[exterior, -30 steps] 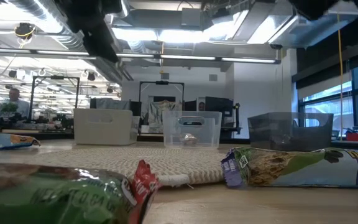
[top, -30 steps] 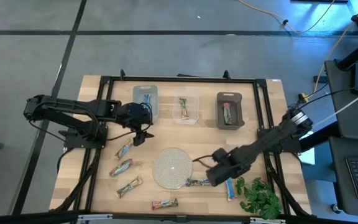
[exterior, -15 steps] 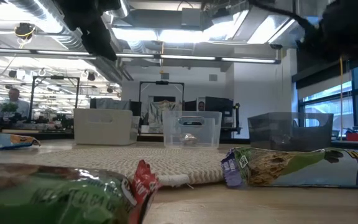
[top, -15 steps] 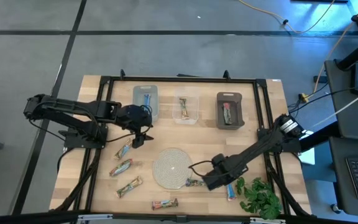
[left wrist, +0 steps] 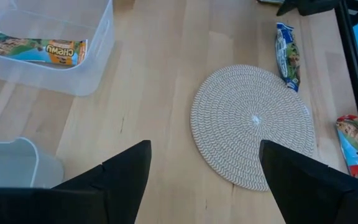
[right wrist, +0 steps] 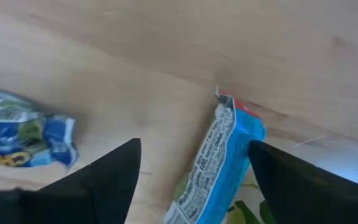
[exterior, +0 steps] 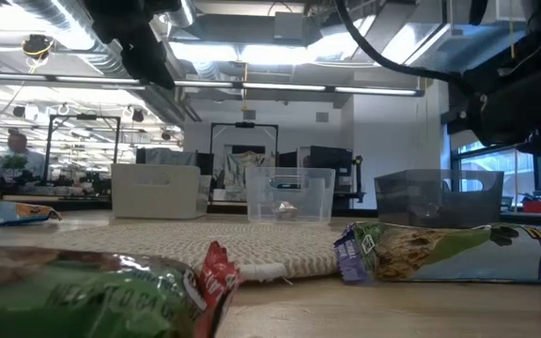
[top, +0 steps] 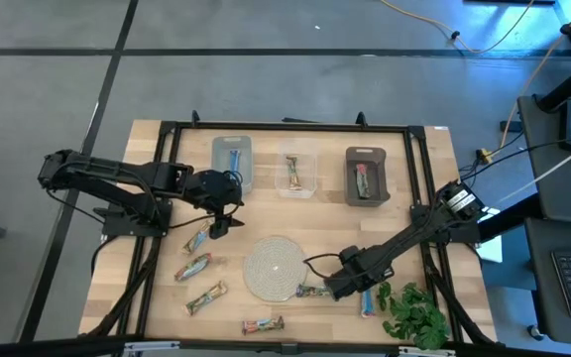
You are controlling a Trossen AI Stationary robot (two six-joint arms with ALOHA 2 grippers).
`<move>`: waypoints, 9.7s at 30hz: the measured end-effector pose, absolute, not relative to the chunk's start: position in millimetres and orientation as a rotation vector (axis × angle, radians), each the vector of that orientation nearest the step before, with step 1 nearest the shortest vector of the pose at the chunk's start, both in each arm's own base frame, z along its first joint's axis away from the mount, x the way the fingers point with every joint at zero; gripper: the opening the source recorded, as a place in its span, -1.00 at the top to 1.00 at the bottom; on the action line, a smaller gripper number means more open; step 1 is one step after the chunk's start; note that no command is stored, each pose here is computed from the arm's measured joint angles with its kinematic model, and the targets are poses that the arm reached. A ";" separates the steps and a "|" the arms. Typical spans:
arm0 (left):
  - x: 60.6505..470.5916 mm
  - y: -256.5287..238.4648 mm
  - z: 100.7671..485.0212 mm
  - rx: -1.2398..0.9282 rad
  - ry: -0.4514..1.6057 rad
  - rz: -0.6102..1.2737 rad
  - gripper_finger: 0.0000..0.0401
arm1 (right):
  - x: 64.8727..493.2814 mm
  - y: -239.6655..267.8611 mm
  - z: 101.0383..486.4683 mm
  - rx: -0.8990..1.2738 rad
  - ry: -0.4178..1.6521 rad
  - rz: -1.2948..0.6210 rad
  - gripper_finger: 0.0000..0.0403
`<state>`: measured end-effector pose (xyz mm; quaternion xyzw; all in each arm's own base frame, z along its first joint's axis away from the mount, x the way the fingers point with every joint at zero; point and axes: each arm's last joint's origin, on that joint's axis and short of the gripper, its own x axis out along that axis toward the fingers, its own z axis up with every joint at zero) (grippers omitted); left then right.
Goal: Pick and place Granola Bars by type
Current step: Put the red granola bar into the black bin, then put the yellow granola bar into the transparent bin
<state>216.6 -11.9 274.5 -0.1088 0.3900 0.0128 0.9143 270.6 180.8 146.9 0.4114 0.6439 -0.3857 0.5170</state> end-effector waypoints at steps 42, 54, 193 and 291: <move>216.5 -11.7 274.4 -0.156 0.804 0.001 -0.45 | 270.7 182.4 158.9 0.953 1.612 -0.941 -0.06; 216.5 -11.7 274.4 -0.149 0.804 -0.002 -0.45 | 270.9 201.4 168.3 1.158 1.472 -1.102 -0.06; 210.4 -37.0 182.8 -0.745 1.517 0.952 -0.45 | 219.9 -67.0 289.4 0.450 0.828 -0.783 0.07; 368.3 140.3 206.8 -0.560 0.622 0.605 0.65 | 220.9 -59.9 288.5 0.413 0.853 -0.746 0.07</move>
